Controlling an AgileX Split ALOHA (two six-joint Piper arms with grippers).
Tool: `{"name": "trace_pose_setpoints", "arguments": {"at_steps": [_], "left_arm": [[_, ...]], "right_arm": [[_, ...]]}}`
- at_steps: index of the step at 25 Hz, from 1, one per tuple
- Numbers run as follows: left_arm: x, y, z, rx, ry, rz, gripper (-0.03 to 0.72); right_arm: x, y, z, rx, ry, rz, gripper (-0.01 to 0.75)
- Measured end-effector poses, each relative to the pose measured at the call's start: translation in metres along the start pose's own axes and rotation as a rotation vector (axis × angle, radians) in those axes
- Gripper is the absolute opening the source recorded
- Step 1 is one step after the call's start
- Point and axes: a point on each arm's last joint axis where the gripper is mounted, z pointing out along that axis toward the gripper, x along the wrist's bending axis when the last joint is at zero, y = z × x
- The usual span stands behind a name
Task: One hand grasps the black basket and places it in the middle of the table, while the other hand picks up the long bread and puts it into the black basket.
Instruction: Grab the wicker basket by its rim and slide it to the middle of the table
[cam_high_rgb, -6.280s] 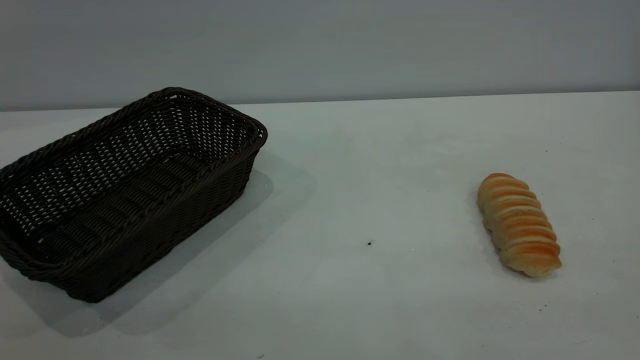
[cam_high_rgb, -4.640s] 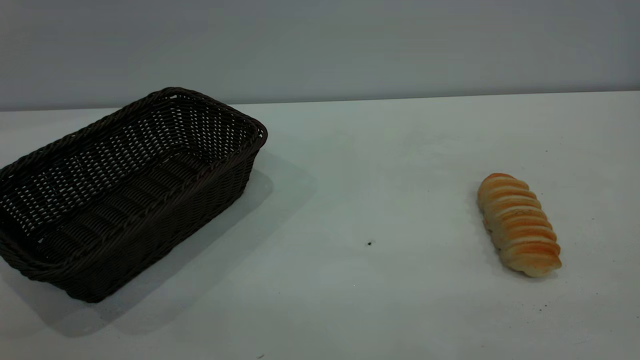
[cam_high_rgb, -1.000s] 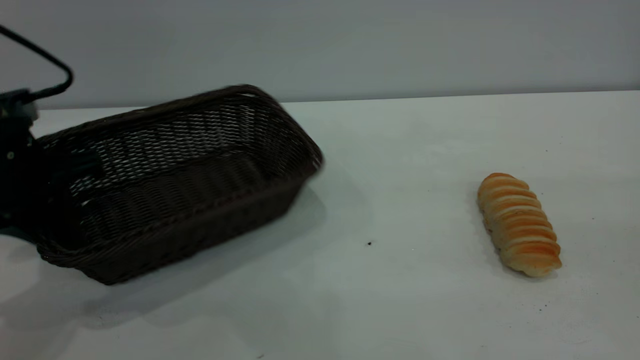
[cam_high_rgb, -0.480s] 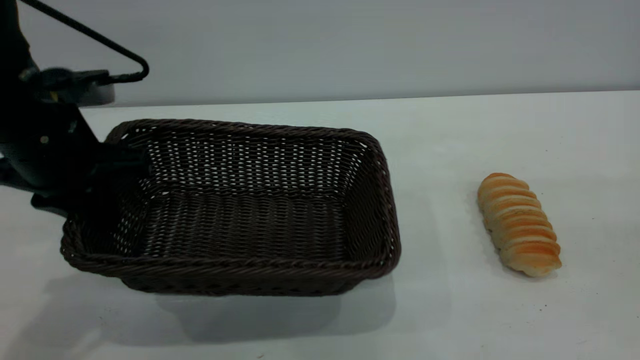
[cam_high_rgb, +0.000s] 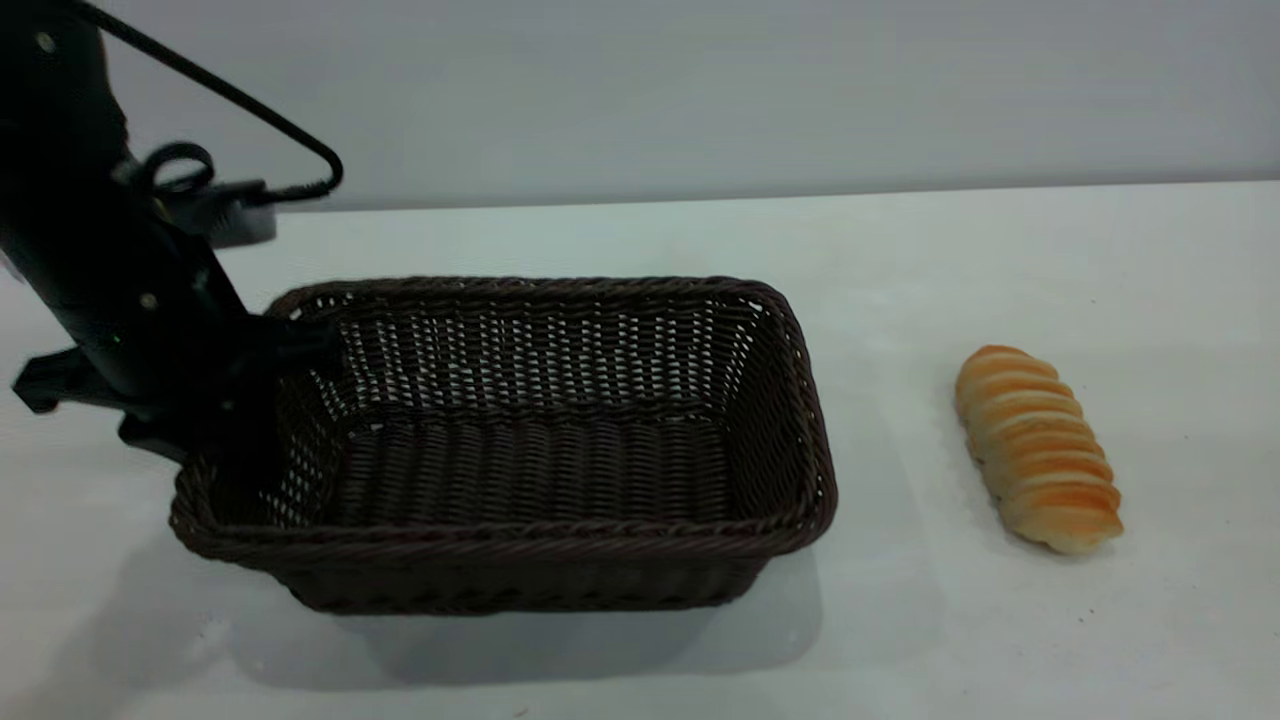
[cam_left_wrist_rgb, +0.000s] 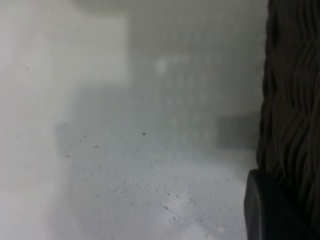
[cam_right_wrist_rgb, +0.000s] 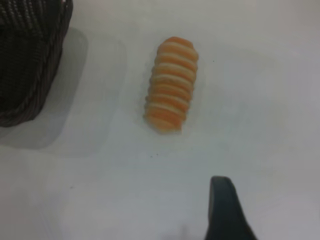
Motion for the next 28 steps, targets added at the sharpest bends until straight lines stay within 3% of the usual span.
{"name": "trace_pose_setpoints", "arguments": {"at_steps": [3,9,13,17,28], "left_arm": [[0.0,0.002,0.001,0.003,0.001,0.004,0.188],[0.0,0.0,0.001,0.027,0.009,0.035,0.491],[0.001,-0.003,0.001,0.058,0.018,0.045,0.617],[0.003,-0.003,-0.005,0.057,0.041,0.084,0.627],[0.003,0.002,-0.072,-0.122,0.066,0.137,0.567]], "right_arm": [[0.002,0.003,0.009,0.016,0.012,0.011,0.434],[0.005,0.013,0.035,0.016,0.023,0.009,0.51],[0.007,0.017,0.06,0.049,0.028,0.005,0.571],[0.01,0.015,0.089,0.109,0.035,0.013,0.594],[0.015,-0.001,0.171,0.257,0.041,0.045,0.59]]}}
